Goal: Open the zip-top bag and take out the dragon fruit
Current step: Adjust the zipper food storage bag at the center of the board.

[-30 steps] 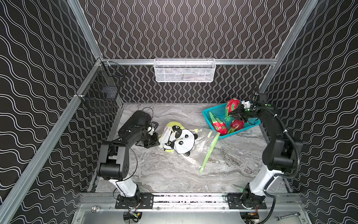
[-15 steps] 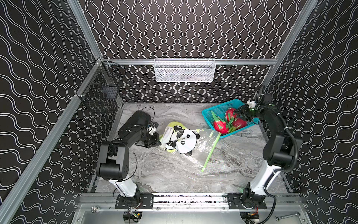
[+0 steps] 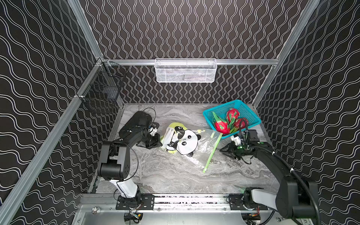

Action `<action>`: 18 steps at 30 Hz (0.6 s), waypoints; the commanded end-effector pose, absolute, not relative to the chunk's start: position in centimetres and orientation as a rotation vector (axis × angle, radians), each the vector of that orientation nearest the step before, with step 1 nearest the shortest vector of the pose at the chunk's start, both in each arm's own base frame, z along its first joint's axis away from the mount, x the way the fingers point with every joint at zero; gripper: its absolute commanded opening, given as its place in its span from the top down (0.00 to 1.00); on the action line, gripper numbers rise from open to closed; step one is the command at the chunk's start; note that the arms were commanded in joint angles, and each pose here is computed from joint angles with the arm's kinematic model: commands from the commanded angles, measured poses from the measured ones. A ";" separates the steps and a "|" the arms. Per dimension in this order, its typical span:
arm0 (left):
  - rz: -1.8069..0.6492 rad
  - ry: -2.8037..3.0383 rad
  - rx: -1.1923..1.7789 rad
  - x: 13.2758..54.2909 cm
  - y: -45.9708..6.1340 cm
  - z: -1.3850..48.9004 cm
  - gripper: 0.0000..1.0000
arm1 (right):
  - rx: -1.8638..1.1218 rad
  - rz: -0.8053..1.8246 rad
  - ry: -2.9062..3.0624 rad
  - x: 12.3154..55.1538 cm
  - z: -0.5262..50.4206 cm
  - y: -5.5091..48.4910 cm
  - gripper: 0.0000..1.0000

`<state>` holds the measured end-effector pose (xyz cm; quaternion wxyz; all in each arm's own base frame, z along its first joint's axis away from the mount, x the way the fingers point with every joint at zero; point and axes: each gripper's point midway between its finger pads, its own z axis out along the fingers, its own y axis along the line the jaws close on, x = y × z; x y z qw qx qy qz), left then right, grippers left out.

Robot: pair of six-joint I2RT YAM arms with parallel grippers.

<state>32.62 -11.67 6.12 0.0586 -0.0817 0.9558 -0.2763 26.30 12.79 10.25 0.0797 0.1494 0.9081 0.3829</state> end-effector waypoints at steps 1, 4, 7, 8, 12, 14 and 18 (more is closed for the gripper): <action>-0.836 2.910 -0.231 32.5 -11.8 6.0 1.00 | 0.381 1.192 2.627 29.8 11.0 14.7 0.72; -0.842 2.910 -0.221 32.4 -11.9 6.1 1.00 | 0.373 1.252 2.598 31.6 11.0 16.5 0.72; -0.844 2.912 -0.198 32.2 -12.0 6.2 1.00 | 0.349 1.317 2.569 32.9 10.9 18.5 0.72; -0.843 2.917 -0.190 32.1 -12.0 6.2 1.00 | 0.329 1.347 2.556 33.2 10.9 19.2 0.71; -0.811 2.887 -0.151 32.8 -11.5 7.9 0.74 | 0.377 1.387 2.563 34.3 8.6 20.3 0.67; -0.821 2.828 -0.166 34.0 -11.0 9.8 0.47 | 0.418 1.330 2.615 34.3 6.7 19.9 0.67; -0.849 2.708 -0.198 37.2 -10.0 12.8 0.07 | 0.488 1.227 2.706 33.8 3.9 18.9 0.67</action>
